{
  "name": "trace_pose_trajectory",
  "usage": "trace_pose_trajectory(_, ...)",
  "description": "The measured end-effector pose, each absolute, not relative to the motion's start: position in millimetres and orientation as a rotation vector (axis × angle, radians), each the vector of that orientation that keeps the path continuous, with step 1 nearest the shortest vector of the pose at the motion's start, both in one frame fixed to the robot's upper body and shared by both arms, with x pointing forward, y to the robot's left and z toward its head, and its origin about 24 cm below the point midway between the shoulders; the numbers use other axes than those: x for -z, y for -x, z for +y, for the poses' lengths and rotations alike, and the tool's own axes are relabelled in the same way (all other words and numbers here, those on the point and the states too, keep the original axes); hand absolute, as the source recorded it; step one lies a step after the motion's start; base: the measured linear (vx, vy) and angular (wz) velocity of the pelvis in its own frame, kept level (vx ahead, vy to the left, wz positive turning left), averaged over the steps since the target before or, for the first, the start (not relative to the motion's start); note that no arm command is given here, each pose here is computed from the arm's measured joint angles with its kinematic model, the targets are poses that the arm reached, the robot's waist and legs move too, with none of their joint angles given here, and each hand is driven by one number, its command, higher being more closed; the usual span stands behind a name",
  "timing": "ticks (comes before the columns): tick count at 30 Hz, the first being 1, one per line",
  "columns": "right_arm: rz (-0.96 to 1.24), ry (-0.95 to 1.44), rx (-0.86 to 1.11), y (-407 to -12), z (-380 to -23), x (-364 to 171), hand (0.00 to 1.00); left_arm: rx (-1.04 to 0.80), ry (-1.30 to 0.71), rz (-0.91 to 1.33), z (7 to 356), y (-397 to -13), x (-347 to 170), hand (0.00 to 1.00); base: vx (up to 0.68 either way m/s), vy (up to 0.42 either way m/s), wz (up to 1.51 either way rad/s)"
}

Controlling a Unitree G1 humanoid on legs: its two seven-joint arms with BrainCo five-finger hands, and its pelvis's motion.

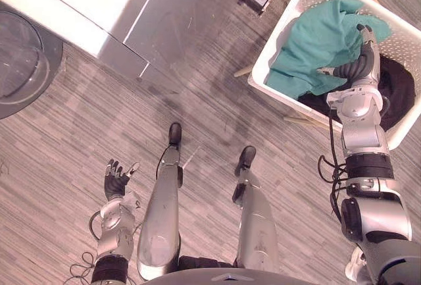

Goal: Pick up the laundry basket with both hands and put the clothes into the washing machine.

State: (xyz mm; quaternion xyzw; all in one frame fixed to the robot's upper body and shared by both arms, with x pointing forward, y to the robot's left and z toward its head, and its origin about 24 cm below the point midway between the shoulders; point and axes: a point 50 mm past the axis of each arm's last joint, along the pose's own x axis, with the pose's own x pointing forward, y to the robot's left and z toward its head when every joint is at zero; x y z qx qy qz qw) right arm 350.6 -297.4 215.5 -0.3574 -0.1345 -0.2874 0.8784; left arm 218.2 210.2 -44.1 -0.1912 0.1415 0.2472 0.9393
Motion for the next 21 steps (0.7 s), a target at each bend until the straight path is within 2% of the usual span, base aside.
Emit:
trace_pose_trajectory(4,-0.301,0.684,0.601,-352,-298,-224,0.00,-0.504,0.392,0.279,210,-219,42,0.00,0.00,0.004,0.00)
trace_pose_trajectory(9,-0.408,0.550,0.640,-353,-299,-261,0.00,-0.503,0.424,0.220,207,-224,31,0.00,-0.01,0.021,-0.05)
trace_pose_trajectory(21,-0.492,0.509,0.665,-350,-298,-288,0.00,-0.545,0.524,0.156,195,-227,19,0.00,0.02,0.028,-0.01)
